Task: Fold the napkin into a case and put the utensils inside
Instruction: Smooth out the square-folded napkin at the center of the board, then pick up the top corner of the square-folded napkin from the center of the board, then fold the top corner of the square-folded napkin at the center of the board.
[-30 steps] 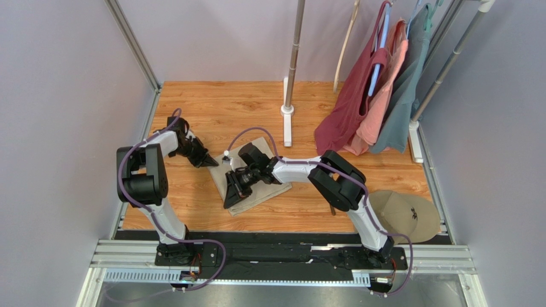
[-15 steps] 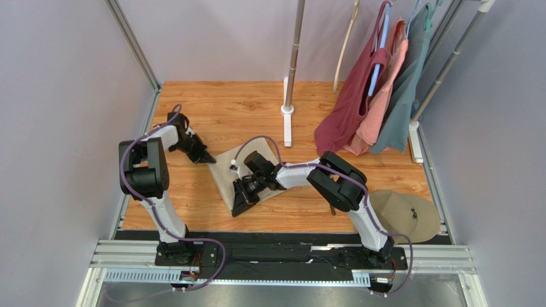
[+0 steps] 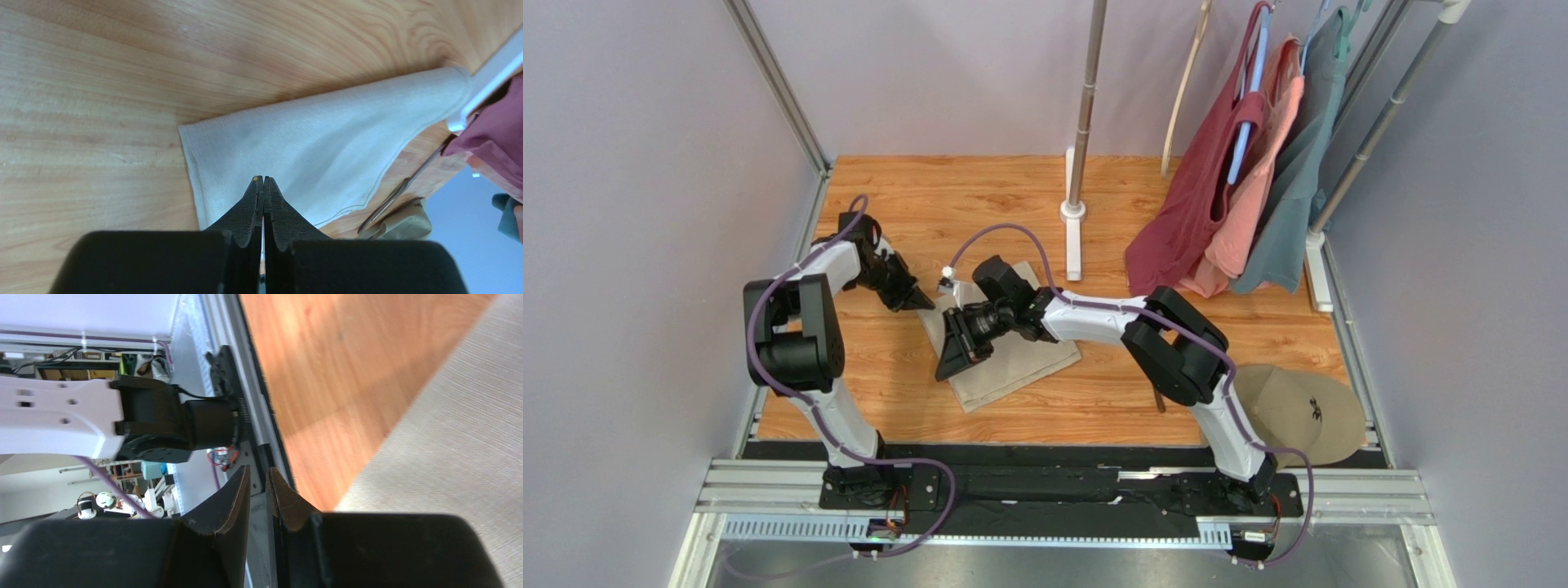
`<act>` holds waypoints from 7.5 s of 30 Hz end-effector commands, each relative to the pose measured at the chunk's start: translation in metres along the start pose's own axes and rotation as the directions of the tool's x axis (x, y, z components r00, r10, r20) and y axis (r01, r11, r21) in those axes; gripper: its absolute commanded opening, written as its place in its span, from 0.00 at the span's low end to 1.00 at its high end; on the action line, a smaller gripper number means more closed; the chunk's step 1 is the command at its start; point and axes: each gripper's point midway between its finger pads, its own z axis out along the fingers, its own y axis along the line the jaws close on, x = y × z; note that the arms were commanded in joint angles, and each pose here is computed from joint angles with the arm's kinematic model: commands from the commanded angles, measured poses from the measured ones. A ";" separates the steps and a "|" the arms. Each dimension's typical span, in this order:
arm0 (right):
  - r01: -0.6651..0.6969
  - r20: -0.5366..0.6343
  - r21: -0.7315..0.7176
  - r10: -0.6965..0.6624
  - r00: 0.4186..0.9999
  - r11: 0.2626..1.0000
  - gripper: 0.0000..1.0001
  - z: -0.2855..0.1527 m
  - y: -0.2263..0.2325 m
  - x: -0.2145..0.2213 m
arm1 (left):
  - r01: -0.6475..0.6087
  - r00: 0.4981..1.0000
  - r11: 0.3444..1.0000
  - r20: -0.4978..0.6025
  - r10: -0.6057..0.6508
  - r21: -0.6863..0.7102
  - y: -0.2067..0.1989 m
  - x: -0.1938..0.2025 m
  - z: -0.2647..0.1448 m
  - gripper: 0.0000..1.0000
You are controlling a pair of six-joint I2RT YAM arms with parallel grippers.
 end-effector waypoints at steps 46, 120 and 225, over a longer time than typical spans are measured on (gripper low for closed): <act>-0.159 0.200 0.244 0.111 0.973 0.956 0.44 -0.093 -0.058 0.047 | -0.141 0.990 0.974 -0.023 0.139 -0.180 0.035 0.200 0.010 0.38; -0.266 0.317 0.572 0.090 0.944 0.776 0.40 -0.173 -0.133 0.024 | -0.229 0.973 0.973 0.003 0.229 0.032 -0.021 0.210 -0.042 0.23; -0.011 0.211 0.124 -0.016 0.977 0.992 0.43 -0.032 -0.066 -0.123 | -0.105 0.991 0.984 0.098 0.091 0.144 -0.010 0.103 -0.051 0.29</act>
